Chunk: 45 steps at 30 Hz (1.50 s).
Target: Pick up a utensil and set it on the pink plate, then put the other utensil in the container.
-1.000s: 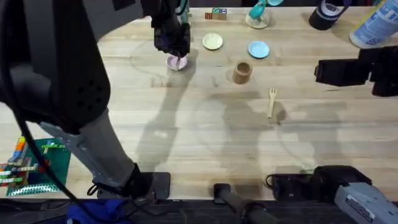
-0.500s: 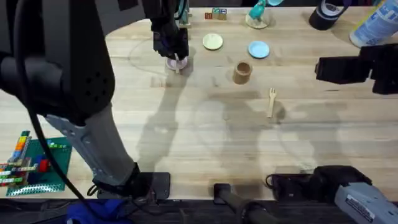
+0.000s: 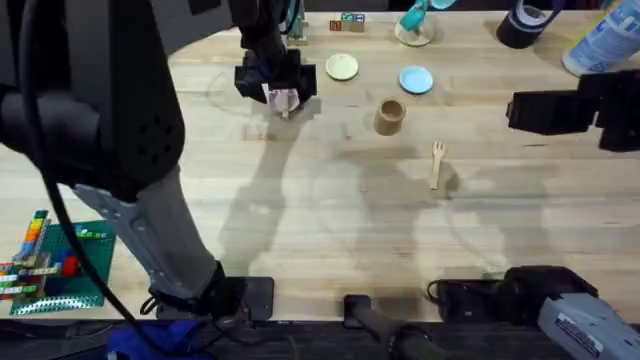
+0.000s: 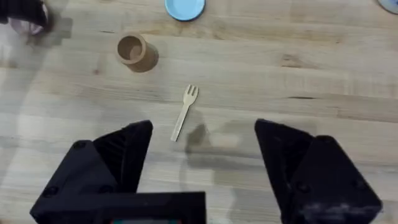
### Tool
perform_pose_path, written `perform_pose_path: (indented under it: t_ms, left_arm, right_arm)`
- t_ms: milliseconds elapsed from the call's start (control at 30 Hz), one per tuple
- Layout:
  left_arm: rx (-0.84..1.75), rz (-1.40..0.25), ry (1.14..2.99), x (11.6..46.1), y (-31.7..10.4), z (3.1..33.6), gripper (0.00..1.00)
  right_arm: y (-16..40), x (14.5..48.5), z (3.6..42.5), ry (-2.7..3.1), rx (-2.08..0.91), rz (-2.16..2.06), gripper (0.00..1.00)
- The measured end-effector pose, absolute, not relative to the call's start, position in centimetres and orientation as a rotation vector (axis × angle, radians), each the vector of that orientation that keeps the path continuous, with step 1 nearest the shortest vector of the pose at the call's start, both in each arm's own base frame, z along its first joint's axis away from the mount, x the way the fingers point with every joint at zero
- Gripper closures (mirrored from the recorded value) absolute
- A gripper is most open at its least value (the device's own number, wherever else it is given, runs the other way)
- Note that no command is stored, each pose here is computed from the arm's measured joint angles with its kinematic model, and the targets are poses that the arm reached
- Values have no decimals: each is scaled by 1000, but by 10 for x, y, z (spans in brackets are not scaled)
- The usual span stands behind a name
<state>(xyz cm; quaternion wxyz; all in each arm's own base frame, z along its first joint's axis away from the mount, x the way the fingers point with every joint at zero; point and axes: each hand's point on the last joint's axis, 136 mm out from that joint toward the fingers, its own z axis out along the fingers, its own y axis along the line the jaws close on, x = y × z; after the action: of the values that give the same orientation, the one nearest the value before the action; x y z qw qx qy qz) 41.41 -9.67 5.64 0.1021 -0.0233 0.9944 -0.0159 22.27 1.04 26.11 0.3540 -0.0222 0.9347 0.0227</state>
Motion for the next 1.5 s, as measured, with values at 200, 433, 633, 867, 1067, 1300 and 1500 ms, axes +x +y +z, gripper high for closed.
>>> perform_pose_path:
  t_ms: [200, 433, 633, 867, 1067, 1300, 1500]
  left_arm:
    - [-49, -44, 2948, 410, -101, 69, 54]
    - [-3, -48, 2955, 385, -107, 103, 6]
    - [42, -63, 2928, 320, -99, 183, 7]
    - [35, -160, 2675, 255, -78, 261, 7]
    - [37, -196, 2567, 212, -64, 265, 7]
    - [116, -241, 2468, 171, -56, 264, 7]
    - [286, -285, 2407, 151, -63, 261, 6]
  right_arm:
    - [10, 223, 261, 2417, -57, 59, 4]
    - [10, 223, 261, 2417, -57, 59, 4]
    - [10, 223, 261, 2417, -57, 59, 3]
    - [10, 223, 261, 2417, -57, 59, 3]
    - [10, 223, 261, 2417, -57, 59, 4]
    - [10, 223, 261, 2417, -57, 59, 3]
    - [10, 223, 261, 2417, -57, 59, 4]
